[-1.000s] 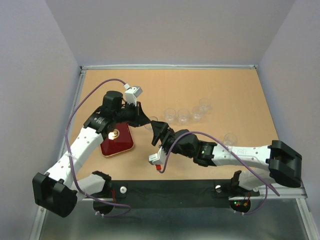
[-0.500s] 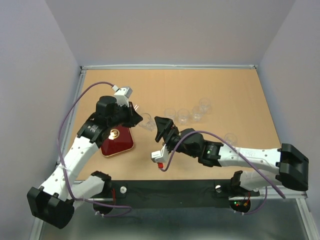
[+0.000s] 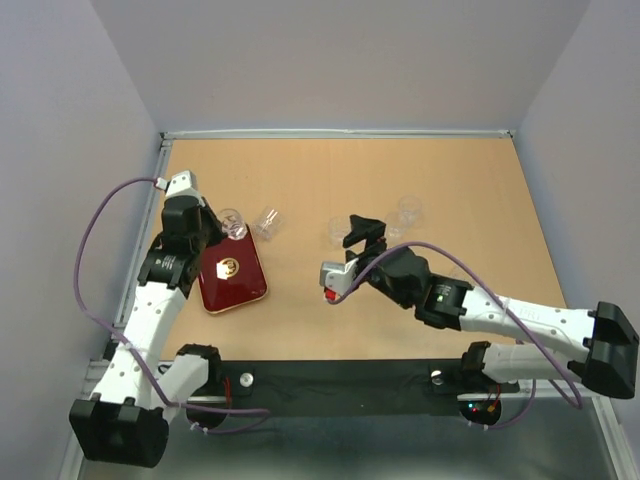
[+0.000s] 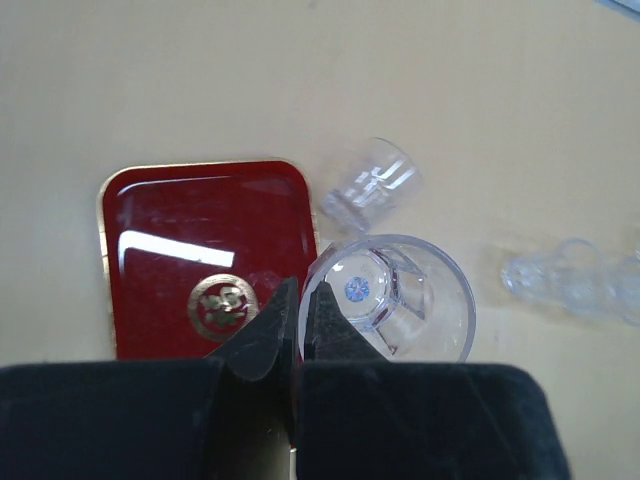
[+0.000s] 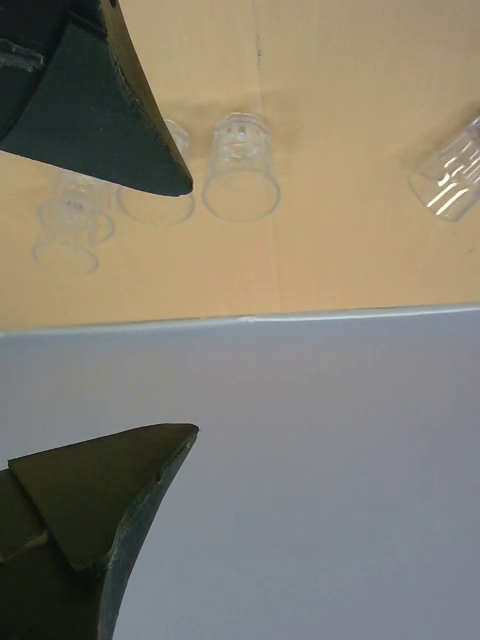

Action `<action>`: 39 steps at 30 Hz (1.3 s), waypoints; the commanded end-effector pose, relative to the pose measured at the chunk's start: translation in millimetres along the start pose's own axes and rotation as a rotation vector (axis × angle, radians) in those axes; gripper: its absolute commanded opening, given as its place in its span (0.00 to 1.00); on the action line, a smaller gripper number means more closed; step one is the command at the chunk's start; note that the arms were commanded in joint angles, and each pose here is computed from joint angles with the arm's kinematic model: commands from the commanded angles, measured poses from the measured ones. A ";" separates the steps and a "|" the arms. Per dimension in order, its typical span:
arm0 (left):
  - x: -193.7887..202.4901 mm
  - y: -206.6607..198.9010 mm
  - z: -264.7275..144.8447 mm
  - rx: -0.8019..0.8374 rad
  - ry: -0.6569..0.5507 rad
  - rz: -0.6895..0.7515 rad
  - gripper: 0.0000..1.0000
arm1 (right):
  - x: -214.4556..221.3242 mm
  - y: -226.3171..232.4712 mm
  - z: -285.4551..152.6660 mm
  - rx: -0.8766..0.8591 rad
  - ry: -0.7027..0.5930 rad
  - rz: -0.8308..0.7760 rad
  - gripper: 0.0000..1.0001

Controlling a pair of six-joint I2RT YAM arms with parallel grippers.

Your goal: Place the glasses into the tray

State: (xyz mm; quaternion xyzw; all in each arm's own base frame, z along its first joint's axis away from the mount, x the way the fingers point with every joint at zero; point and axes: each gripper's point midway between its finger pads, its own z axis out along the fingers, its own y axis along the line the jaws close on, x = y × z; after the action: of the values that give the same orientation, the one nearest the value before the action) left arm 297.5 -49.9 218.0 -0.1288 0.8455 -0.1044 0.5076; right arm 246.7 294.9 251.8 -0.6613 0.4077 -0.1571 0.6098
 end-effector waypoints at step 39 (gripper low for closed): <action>19.9 149.6 101.1 -0.589 0.065 -0.130 0.00 | 178.8 -43.2 -49.4 0.043 0.164 1.194 1.00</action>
State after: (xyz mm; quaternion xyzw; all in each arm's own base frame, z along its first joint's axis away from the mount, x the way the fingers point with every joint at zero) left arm 346.9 69.4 83.9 -0.3148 0.8654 0.0984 0.3773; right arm 342.4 117.3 218.6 -0.2717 0.7967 0.1320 0.5234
